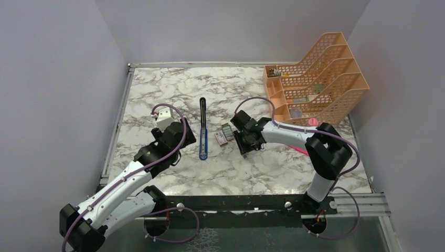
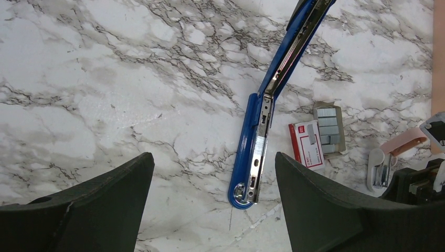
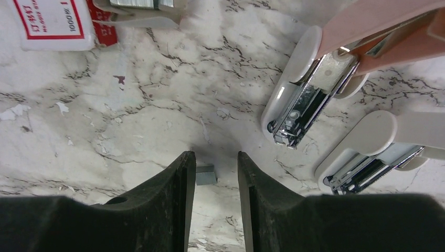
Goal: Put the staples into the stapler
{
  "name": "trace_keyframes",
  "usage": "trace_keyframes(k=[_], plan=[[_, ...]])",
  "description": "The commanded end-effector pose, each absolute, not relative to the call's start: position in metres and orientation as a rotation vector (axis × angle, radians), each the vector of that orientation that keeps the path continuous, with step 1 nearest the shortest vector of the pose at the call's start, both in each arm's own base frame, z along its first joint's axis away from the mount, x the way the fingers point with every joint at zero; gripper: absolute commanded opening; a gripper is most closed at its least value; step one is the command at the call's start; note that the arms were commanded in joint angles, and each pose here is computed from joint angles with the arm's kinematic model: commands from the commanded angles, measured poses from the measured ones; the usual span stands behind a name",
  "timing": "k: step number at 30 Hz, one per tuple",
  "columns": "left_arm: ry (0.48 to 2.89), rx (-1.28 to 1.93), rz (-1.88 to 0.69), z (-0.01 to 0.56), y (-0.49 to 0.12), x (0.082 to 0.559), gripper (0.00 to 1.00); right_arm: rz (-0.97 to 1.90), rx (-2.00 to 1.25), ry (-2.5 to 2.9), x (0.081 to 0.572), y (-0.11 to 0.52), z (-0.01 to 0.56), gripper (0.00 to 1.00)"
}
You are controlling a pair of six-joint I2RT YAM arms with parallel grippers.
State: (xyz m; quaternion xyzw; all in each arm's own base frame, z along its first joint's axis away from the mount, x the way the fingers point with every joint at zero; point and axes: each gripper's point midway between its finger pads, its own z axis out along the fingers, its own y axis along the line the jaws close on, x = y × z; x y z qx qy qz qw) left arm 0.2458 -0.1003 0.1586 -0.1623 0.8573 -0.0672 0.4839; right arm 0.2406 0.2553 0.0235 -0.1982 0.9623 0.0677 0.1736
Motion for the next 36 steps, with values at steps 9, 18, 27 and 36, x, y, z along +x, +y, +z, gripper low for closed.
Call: trace_keyframes(k=[9,18,27,36], plan=[[2.057,-0.417,-0.170,0.163,-0.098,0.248,0.86,0.076,-0.547,2.824,0.221,0.235,0.016,0.42],[2.061,-0.418,-0.172,0.161,-0.098,0.248,0.86,0.104,-0.501,2.846,0.212,0.233,0.016,0.41],[2.059,-0.416,-0.171,0.162,-0.098,0.248,0.86,0.200,-0.460,2.838,0.216,0.250,0.016,0.33],[2.056,-0.415,-0.168,0.163,-0.098,0.248,0.86,0.183,-0.415,2.838,0.220,0.251,0.015,0.29]])
